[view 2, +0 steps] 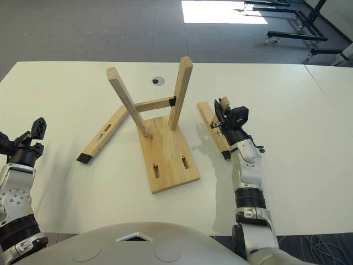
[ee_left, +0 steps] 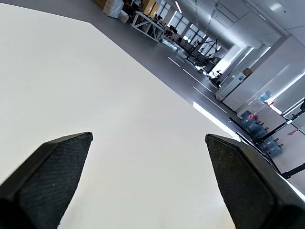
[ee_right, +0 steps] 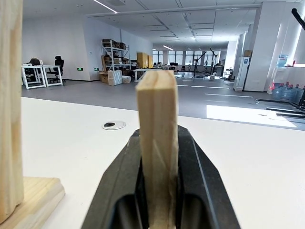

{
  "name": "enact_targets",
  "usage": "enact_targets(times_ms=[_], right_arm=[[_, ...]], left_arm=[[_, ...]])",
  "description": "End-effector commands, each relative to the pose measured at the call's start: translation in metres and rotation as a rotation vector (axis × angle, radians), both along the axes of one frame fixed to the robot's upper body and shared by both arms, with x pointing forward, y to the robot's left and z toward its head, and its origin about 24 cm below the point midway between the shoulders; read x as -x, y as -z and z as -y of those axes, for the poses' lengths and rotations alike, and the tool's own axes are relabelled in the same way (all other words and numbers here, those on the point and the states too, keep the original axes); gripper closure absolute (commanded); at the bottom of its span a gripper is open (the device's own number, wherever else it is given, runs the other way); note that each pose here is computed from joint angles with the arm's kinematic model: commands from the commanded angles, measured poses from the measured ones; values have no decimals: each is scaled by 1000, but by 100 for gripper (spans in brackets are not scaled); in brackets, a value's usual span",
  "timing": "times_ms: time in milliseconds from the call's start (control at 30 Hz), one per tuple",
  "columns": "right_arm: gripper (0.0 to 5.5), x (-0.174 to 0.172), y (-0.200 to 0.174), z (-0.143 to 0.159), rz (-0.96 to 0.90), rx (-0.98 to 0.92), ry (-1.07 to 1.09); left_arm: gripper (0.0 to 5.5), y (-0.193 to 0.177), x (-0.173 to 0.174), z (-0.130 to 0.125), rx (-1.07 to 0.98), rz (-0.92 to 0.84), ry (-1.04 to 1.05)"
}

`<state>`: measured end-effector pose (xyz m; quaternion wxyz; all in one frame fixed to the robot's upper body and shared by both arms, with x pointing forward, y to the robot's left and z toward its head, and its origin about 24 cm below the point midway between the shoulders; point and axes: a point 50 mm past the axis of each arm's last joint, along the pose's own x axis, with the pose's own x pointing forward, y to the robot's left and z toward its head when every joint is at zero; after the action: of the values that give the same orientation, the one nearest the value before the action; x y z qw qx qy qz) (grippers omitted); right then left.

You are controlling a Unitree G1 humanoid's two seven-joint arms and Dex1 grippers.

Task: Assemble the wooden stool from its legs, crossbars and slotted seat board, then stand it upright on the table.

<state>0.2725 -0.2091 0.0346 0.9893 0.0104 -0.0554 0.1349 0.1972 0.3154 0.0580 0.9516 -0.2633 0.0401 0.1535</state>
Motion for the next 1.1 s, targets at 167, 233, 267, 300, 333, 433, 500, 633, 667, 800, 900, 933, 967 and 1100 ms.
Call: enact_targets(times_ms=[167, 233, 267, 300, 333, 433, 500, 633, 667, 800, 900, 933, 967, 1100], right_arm=[[510, -19, 22, -17, -238, -81, -18], [510, -26, 11, -19, -228, -54, -23], [510, -28, 6, -20, -224, -23, -27], [510, -30, 2, -22, -214, 10, -34], [510, -31, -1, -22, -200, 65, -34], [510, -32, -5, -23, -169, 147, -31], [510, -31, -2, -21, -176, 155, -20], [510, -26, 10, -9, -241, 68, 25], [510, -25, 13, -6, -254, 44, 34], [510, -20, 23, 8, -296, -59, 83], [510, -13, 33, 9, -302, -58, 85], [510, -8, 36, 9, -300, -41, 83], [510, -4, 39, 8, -291, -19, 80], [510, 5, 46, 10, -282, 7, 91]], left_arm=[[116, -6, -5, 3, -37, 2, 2], [116, -7, -5, 4, -38, 6, 0], [116, -8, -6, 4, -39, 9, -1], [116, -10, -6, 4, -41, 12, -2], [116, -11, -7, 4, -45, 14, -1], [116, -12, -5, 3, -48, 19, -10], [116, -11, -4, 3, -47, 18, -16], [116, -10, -5, 4, -55, 17, -11], [116, -10, -5, 4, -57, 16, -10], [116, -9, -5, 3, -57, 15, -11], [116, -8, -4, 3, -57, 13, -13], [116, -8, -4, 3, -57, 13, -11], [116, -8, -4, 3, -58, 13, -9], [116, -7, -5, 3, -59, 11, -4]])
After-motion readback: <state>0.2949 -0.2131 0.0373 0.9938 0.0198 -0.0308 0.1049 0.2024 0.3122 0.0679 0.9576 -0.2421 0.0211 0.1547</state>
